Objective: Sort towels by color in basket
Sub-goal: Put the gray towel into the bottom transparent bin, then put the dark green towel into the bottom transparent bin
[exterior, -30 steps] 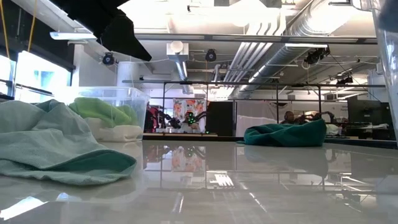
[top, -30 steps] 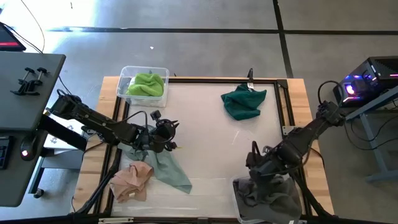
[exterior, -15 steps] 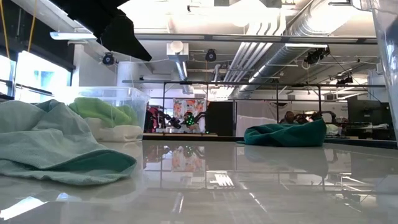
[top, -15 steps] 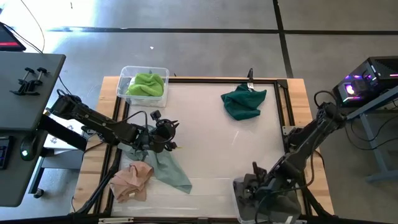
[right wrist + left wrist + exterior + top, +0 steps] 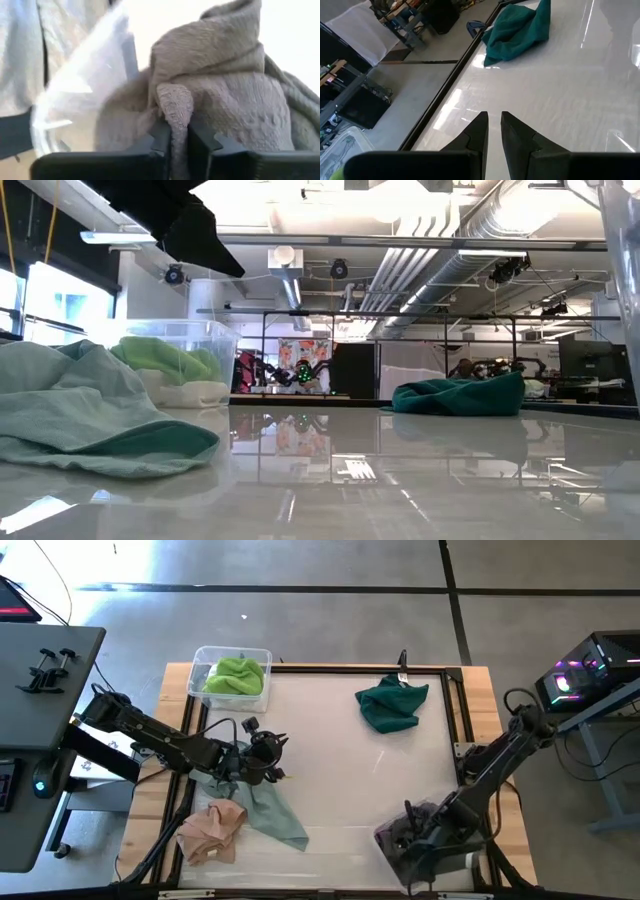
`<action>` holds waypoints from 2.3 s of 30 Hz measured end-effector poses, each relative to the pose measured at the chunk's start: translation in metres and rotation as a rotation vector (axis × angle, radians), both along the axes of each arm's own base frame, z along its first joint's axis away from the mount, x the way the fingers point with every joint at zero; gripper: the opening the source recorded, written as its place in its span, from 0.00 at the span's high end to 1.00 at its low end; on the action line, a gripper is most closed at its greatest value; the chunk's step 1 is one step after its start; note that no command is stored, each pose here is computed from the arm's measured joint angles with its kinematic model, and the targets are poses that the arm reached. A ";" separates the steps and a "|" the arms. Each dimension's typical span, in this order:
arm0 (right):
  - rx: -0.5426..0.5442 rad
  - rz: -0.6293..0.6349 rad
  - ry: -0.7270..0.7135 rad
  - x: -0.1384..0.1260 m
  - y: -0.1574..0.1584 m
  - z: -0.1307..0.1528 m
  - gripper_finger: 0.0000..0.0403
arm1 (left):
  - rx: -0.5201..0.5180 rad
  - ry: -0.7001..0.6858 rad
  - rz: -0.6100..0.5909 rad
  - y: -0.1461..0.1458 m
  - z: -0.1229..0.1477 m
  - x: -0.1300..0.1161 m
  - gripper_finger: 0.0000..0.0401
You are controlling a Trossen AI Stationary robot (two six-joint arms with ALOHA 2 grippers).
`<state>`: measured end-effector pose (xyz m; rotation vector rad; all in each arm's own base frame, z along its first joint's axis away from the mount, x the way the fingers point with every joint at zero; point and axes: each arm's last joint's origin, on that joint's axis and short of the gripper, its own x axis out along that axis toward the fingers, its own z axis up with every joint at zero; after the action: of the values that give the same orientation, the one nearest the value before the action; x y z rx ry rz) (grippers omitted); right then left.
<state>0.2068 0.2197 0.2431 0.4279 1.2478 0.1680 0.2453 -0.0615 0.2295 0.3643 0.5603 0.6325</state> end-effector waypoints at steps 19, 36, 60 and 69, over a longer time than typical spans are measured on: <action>-0.472 -0.317 0.095 0.010 -0.071 0.080 0.83 | 0.000 0.000 0.000 0.000 0.000 0.000 0.90; -0.192 -0.321 0.645 0.013 -0.110 0.039 0.99 | -0.002 -0.002 0.001 0.000 0.000 0.000 0.90; -0.498 -0.283 0.300 0.014 -0.098 0.060 0.98 | -0.004 -0.008 0.001 0.000 0.000 0.000 0.90; -0.680 -0.312 0.160 0.035 -0.175 0.030 0.73 | -0.003 -0.006 0.000 0.000 0.000 0.000 0.90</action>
<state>0.2421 0.0446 0.2731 0.0380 1.2927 -0.5550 0.2457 -0.0615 0.2299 0.3596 0.5553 0.6330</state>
